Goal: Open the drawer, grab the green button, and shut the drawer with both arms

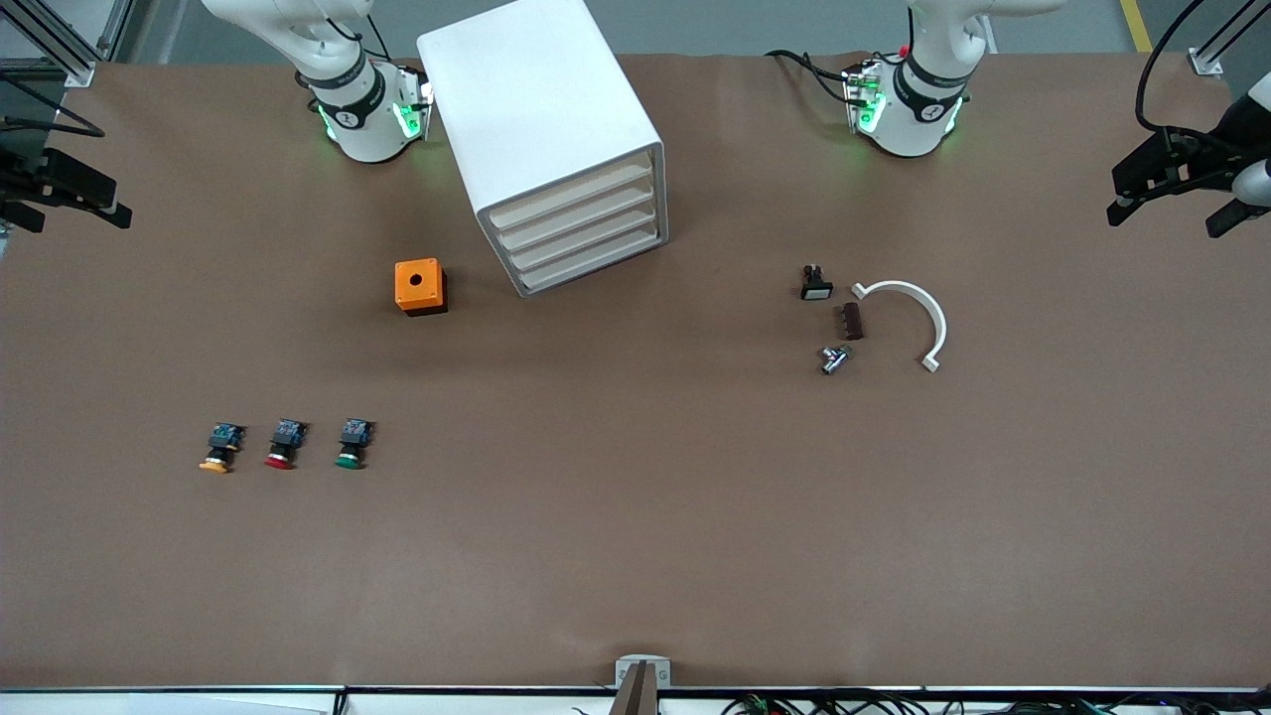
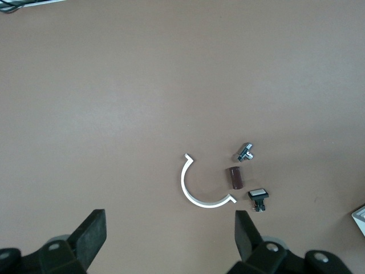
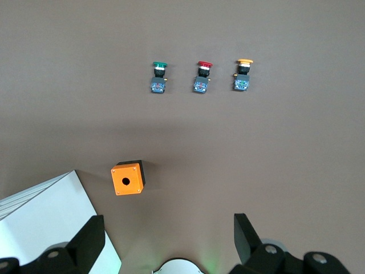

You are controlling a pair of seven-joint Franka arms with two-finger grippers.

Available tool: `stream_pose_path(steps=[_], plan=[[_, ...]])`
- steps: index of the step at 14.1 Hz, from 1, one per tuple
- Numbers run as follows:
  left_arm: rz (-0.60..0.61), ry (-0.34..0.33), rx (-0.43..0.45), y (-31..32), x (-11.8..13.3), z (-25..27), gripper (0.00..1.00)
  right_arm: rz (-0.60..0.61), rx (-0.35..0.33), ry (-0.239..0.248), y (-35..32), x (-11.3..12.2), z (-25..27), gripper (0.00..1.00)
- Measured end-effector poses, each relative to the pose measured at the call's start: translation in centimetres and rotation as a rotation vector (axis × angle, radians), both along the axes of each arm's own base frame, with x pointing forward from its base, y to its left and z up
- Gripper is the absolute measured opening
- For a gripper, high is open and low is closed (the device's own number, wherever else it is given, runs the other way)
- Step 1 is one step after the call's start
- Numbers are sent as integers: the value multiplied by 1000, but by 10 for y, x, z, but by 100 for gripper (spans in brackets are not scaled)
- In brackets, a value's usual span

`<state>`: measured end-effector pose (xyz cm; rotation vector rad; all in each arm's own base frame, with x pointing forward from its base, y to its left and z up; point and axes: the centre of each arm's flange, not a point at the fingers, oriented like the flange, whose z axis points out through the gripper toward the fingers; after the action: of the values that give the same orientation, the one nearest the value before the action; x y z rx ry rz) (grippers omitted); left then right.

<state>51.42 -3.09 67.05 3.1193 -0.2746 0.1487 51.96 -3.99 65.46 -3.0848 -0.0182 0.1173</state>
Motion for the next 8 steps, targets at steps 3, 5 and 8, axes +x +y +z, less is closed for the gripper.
stream_pose_path(steps=[3,5,8], plan=[[-9,3,5,-5,1,-2,100,0,0,0,0,0,0,100],[-5,3,5,-3,1,-2,100,0,0,0,0,0,0,100],[2,3,5,0,1,-2,100,0,-22,-4,-2,0,0,100]])
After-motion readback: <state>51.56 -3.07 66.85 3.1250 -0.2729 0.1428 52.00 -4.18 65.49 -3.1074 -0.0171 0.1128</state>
